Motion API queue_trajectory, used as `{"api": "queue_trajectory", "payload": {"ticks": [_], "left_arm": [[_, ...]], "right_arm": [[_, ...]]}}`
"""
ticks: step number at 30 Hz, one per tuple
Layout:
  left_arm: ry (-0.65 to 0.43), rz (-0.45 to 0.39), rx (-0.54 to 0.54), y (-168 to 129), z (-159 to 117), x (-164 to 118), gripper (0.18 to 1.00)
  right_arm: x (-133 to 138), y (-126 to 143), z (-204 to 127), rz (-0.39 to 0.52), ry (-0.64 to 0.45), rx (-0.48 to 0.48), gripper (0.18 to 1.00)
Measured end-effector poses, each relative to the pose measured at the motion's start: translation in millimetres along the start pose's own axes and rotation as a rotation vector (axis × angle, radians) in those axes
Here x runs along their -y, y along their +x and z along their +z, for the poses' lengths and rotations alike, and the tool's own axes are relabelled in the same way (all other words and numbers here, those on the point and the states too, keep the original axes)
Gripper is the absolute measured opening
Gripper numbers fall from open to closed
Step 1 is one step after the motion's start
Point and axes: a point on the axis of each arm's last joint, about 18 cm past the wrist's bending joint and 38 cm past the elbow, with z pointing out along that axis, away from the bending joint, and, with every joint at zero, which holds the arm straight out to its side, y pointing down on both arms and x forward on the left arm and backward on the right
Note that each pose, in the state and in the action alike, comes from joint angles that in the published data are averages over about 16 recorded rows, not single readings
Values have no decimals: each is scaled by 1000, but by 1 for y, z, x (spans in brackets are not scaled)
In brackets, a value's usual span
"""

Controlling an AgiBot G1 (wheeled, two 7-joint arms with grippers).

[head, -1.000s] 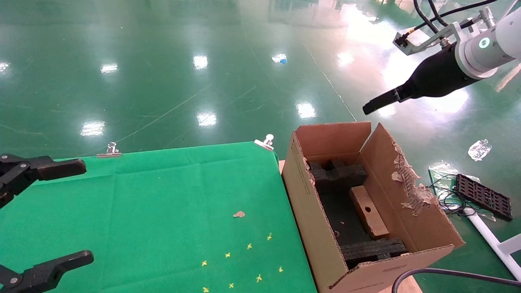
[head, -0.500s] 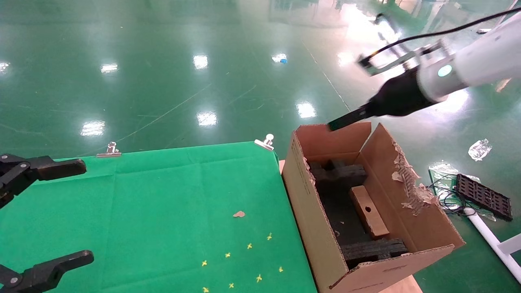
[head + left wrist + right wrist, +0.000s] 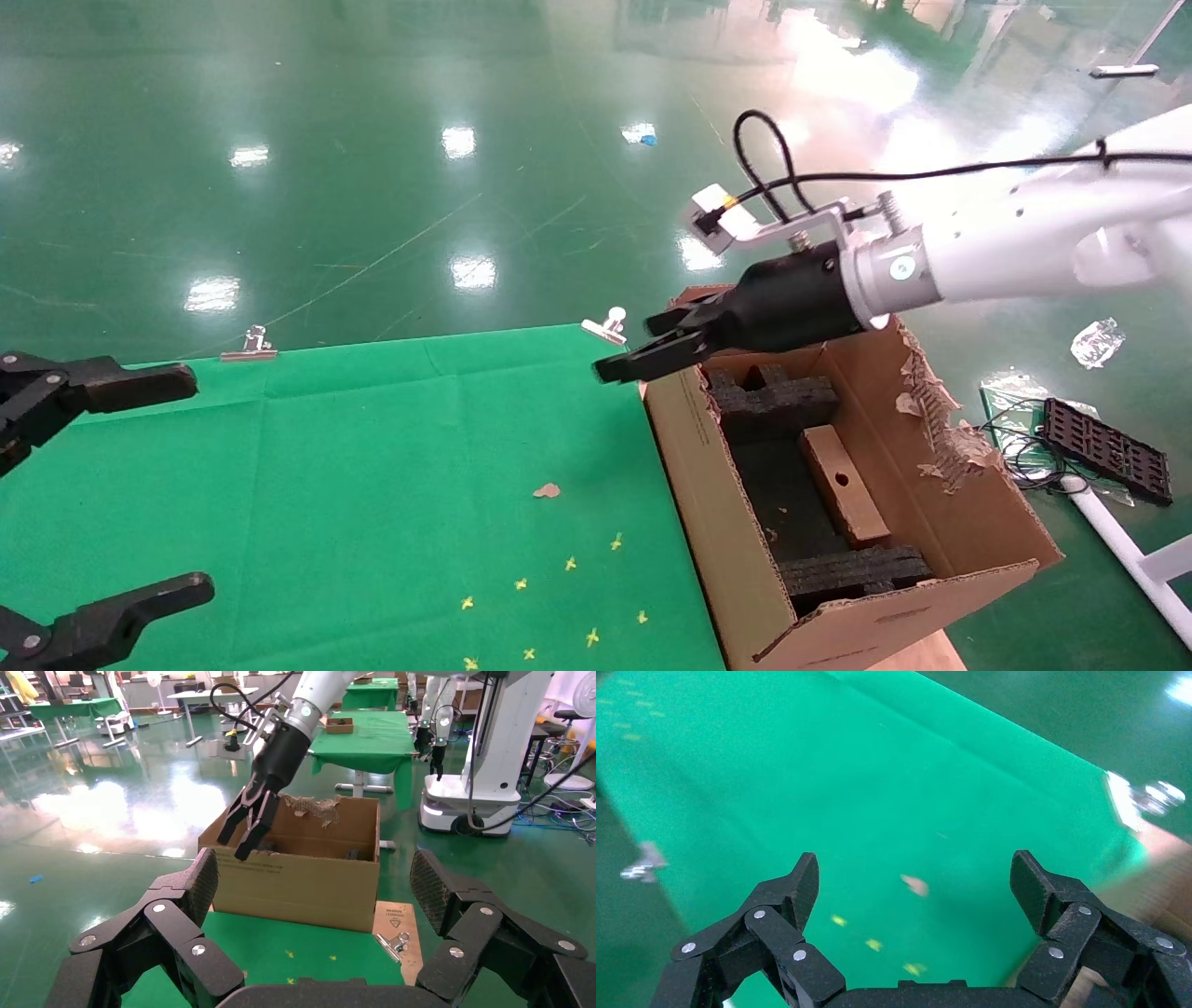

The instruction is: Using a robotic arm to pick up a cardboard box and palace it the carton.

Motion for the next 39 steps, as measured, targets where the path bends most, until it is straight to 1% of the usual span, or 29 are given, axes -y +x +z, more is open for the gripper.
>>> {"api": "queue_trajectory", "payload": {"ticks": [9,18,28,35,39], "left_arm": [[0,0,0,0,0,0,1001],[0,0,0,0,0,0,1001],[0,0,0,0,0,0,1001],[0,0,0,0,0,0,1001],[0,0,0,0,0,0,1001]], "right_arm": [[-7,-40,12,-102,138,176,1000],[-13,-78,3,-221,290,303,1000],[-21,-118,-25,-376,452,389,1000],[-28,-143,-48,-488,543,421,1000],[-32,-154,-58,-535,575,430,1000]]}}
